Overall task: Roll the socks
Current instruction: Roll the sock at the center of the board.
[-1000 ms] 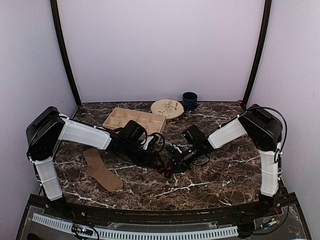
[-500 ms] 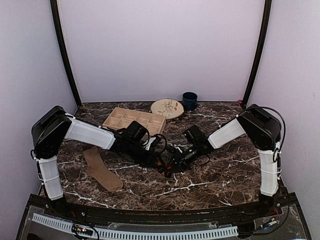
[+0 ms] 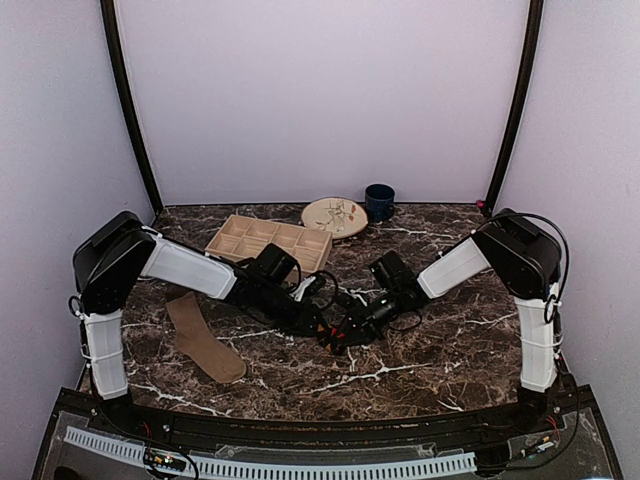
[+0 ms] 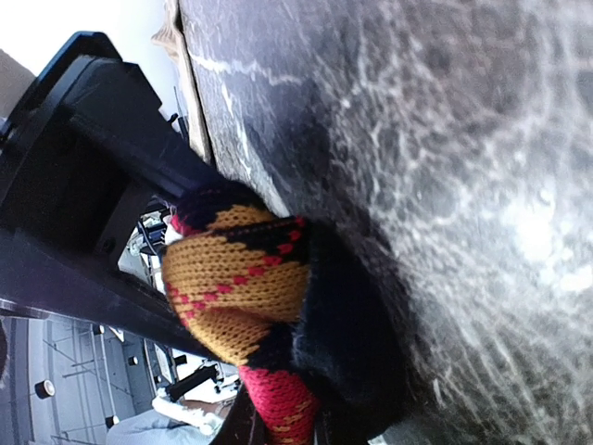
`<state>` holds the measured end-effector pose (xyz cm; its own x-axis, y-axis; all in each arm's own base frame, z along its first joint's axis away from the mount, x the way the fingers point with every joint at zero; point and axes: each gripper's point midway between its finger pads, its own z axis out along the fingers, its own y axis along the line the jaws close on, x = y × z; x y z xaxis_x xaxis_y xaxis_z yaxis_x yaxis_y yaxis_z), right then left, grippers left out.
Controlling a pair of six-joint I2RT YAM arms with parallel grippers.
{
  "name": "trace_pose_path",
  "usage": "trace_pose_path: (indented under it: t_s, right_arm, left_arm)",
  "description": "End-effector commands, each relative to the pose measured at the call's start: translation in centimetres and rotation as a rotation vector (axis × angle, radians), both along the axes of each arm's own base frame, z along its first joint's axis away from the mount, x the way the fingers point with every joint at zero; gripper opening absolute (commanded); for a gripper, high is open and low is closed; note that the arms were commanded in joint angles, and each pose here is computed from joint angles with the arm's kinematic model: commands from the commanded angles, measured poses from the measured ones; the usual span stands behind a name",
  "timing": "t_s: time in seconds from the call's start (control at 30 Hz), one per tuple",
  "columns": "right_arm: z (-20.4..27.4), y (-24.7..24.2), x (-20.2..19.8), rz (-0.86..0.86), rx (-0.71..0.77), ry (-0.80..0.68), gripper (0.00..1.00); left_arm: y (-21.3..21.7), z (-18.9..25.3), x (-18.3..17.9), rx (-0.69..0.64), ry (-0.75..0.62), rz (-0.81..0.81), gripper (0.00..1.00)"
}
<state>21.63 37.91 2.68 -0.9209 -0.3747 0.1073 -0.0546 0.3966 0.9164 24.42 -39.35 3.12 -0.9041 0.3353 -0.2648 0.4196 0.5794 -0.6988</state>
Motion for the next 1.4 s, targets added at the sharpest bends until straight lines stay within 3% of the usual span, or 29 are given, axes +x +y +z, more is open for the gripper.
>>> trace_pose_path:
  t_s: [0.0, 0.13, 0.3, 0.6, 0.9, 1.37]
  right_arm:
    - [-2.8, -0.8, 1.2, -0.065, -0.071, -0.018, 0.07]
    - [-2.8, -0.9, 1.2, -0.067, -0.073, -0.018, 0.07]
    - [-3.1, -1.2, 1.2, -0.067, -0.089, -0.028, 0.12]
    - [-3.4, -3.2, 1.8, -0.049, -0.211, -0.151, 0.35]
    - [-2.2, -4.9, 3.0, -0.058, -0.296, -0.326, 0.39]
    - [0.2, -6.9, 4.2, -0.121, -0.373, -0.481, 0.43]
  left_arm:
    - [-0.8, -1.3, -3.2, -0.02, 0.117, -0.095, 0.22]
    - [-1.0, -1.5, -3.7, -0.034, 0.152, -0.114, 0.0]
    - [-1.0, -1.9, -3.5, -0.025, 0.161, -0.106, 0.0]
    - [0.1, -3.5, -2.3, 0.101, 0.127, -0.044, 0.0]
    - [0.9, -4.0, -1.8, 0.163, 0.124, -0.023, 0.0]
    - [1.3, -4.1, -1.1, 0.202, 0.126, -0.008, 0.0]
